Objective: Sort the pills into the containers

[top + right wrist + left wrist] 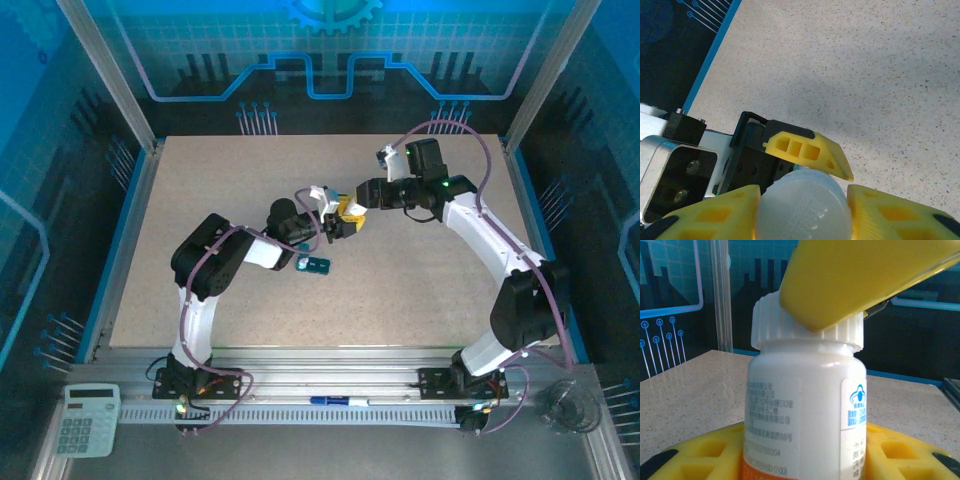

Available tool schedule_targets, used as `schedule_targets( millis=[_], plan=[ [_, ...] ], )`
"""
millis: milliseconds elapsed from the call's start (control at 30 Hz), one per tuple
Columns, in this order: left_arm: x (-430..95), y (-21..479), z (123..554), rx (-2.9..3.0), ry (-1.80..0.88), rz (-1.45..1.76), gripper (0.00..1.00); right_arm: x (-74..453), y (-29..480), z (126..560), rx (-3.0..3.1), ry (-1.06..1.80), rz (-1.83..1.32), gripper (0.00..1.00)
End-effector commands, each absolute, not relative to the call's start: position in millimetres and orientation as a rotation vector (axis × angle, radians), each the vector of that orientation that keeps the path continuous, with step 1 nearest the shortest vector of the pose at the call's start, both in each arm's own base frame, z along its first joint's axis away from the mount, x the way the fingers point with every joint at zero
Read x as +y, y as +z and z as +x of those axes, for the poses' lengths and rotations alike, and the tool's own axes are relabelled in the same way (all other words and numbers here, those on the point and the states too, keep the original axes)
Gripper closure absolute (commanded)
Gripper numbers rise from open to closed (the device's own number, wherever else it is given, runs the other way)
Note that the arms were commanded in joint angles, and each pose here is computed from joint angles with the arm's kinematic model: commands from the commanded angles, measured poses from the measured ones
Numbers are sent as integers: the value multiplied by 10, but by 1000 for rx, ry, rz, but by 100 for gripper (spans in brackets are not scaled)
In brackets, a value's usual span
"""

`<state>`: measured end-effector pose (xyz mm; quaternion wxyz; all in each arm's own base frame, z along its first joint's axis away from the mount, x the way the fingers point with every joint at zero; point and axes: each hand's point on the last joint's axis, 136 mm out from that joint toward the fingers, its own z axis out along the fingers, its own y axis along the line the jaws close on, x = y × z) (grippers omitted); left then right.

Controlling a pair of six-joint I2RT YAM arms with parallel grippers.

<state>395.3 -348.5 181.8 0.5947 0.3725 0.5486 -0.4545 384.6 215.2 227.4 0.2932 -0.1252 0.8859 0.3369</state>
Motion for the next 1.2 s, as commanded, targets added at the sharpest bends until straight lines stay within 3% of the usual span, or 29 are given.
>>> schedule_targets(
  millis=[0, 200, 667, 767, 933, 967, 1000, 1167],
  plan=[
    [-3467, 2148, 3900, 1174, -1031, 870, 100, 2224, 2282, 3813, 2379, 916, -344, 56],
    [-3470, 2146, 3911, 1175, -1033, 868, 100, 2333, 2292, 3735, 2441, 954, -214, 69],
    [-3473, 2122, 3934, 1181, -1030, 863, 97, 2213, 2278, 3858, 2411, 795, -165, 69],
    [-3468, 2098, 3960, 1189, -1016, 853, 87, 2107, 2290, 3943, 2381, 778, -112, 69],
    [-3453, 2046, 3988, 1222, -989, 844, 59, 1918, 2315, 4078, 2338, 764, -24, 70],
    [-3443, 2043, 3993, 1226, -983, 843, 25, 1892, 2314, 4093, 2335, 763, -15, 70],
    [-3438, 2039, 3995, 1231, -976, 843, 1, 1855, 2309, 4116, 2331, 758, -3, 70],
    [-3410, 2057, 3999, 1232, -947, 839, 1, 1640, 2290, 4205, 2315, 736, 60, 70]
  ],
)
